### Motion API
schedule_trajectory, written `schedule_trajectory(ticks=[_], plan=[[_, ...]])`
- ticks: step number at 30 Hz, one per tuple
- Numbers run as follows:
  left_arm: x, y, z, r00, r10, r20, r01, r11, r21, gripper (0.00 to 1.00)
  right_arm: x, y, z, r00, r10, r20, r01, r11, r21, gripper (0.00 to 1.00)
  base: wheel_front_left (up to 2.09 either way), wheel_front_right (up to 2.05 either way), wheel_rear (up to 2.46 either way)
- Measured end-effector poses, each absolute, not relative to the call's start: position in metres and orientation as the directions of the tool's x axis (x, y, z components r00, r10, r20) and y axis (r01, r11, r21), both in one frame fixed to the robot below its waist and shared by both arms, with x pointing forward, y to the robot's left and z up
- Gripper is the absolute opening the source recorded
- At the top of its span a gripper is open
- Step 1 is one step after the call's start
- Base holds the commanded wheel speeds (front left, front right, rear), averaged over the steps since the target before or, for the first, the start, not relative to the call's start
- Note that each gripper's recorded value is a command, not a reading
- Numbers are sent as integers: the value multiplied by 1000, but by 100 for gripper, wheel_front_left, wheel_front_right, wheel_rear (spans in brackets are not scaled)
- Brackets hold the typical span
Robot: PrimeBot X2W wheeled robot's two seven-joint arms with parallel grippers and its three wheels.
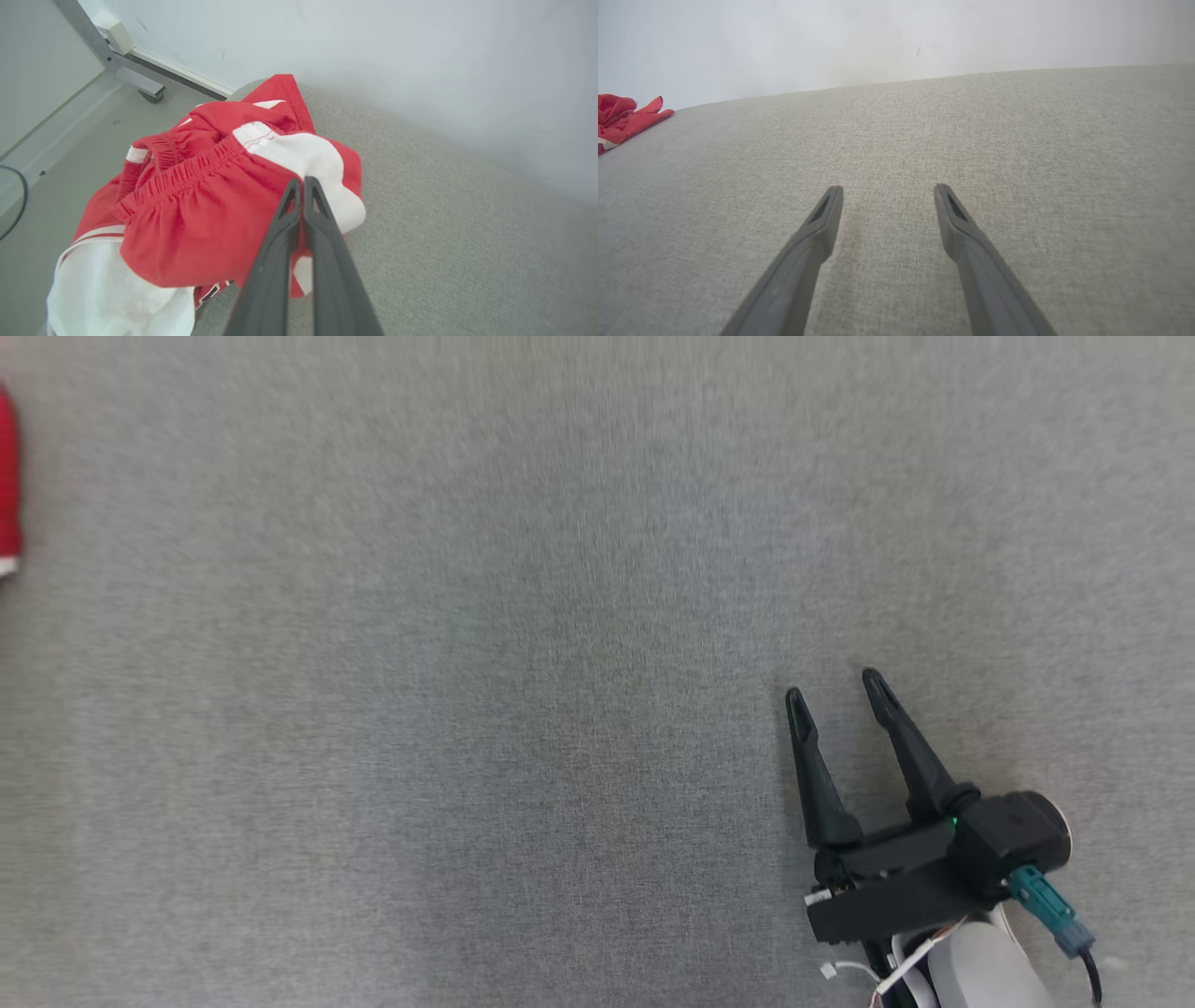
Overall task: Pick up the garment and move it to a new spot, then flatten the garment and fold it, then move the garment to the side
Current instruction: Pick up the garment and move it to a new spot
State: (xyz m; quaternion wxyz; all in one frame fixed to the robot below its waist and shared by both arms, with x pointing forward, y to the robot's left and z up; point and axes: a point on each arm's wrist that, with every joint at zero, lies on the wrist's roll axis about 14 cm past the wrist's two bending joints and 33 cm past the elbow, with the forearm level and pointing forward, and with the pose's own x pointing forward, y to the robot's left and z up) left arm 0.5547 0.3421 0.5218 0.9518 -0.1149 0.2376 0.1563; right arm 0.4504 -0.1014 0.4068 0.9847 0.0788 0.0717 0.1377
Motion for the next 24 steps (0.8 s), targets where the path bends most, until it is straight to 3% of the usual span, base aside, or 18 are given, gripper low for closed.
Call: schedule_trajectory(ticks=[13, 24], plan=[[542, 302, 665, 969, 97, -227, -137, 976, -171, 0, 412, -110, 465, 968, 252, -11, -246, 953, 174, 100, 0, 0, 0], [519, 187, 748, 976, -213, -51, 200, 961, -189, 0, 371, -135, 503, 981, 180, 77, -190, 971, 144, 100, 0, 0, 0]])
